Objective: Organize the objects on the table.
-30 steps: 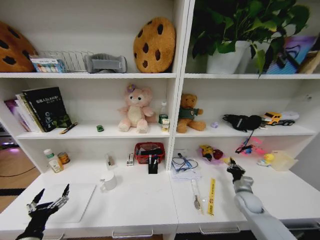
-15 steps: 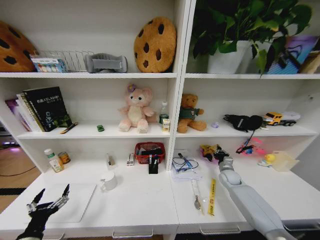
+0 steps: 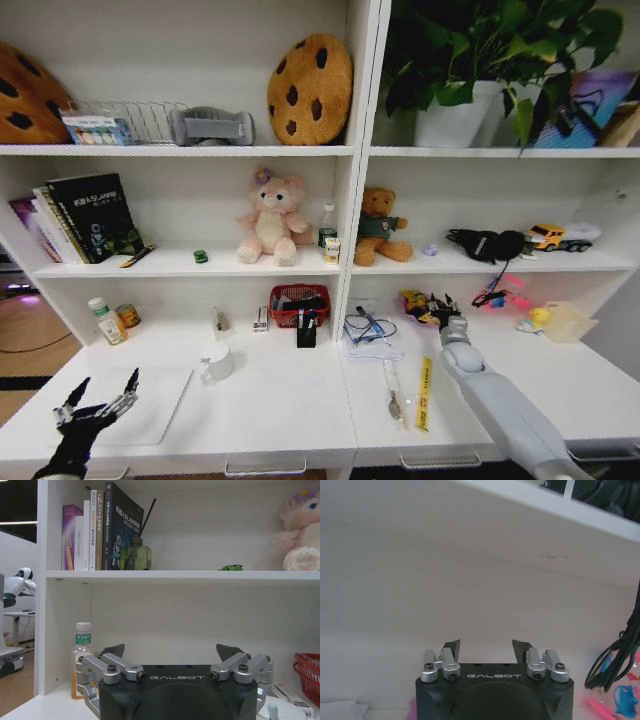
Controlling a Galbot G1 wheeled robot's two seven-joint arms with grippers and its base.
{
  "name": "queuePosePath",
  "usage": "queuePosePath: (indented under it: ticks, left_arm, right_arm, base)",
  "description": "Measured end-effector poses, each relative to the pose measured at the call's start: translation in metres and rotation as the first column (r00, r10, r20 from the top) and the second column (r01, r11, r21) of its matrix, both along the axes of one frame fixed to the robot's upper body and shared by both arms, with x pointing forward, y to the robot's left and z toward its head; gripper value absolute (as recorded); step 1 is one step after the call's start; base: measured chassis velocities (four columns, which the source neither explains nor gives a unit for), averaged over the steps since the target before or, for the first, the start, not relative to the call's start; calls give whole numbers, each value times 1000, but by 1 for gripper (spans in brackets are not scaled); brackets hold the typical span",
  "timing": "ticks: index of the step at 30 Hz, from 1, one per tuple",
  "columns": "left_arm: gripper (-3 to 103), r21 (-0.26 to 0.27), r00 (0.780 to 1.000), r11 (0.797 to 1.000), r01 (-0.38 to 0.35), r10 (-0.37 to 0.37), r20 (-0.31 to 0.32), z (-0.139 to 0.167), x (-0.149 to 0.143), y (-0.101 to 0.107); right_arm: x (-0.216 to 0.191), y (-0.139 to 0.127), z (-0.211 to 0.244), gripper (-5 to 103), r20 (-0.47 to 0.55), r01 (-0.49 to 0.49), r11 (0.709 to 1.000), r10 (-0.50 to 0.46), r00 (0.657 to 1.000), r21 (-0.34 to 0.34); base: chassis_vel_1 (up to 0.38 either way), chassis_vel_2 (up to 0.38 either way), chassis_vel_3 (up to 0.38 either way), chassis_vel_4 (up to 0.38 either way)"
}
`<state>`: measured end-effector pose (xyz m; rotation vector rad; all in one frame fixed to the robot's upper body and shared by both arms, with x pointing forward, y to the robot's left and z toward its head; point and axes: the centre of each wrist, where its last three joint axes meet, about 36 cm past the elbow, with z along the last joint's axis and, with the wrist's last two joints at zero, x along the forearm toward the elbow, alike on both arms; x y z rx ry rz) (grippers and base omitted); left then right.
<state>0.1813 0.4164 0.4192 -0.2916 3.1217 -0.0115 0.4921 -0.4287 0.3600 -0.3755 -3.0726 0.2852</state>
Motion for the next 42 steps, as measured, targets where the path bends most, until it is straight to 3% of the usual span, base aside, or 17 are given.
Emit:
queuePosePath:
  ticks: [2,7,10,15,19,24,29,42]
  left_arm:
    - [100,0,1000,1000,0,0,0,0,0,0]
    - [100,0,1000,1000,0,0,0,0,0,0]
    - [100,0,1000,1000,0,0,0,0,0,0]
    - [100,0,1000,1000,0,0,0,0,0,0]
    - [100,0,1000,1000,0,0,0,0,0,0]
    - [100,0,1000,1000,0,0,0,0,0,0]
    - [100,0,1000,1000,0,0,0,0,0,0]
    - [100,0,1000,1000,0,0,0,0,0,0]
  right_arm:
    - [-38,1,11,73,19,-92,996,92,996,4]
    - [-82,6,16,83,39,-132,991,133,990,-9]
    - [-123,6,32,97,82,-127,992,129,988,-25]
    - [-165,2,51,100,126,-102,994,108,986,-49]
    - [-212,-2,52,100,117,-83,993,92,989,-85]
    - [-243,0,50,100,102,-30,992,43,994,-123]
    - [-259,1,47,100,100,-21,989,35,994,-144]
    - [-274,16,51,100,117,-11,993,24,993,-118]
  base:
    - [0,0,0,0]
    - [0,0,0,0]
    - [0,0,0,0]
    - [0,0,0,0]
    - [0,0,0,0]
    - [0,0,0,0]
    - [0,0,0,0]
    - [0,0,0,0]
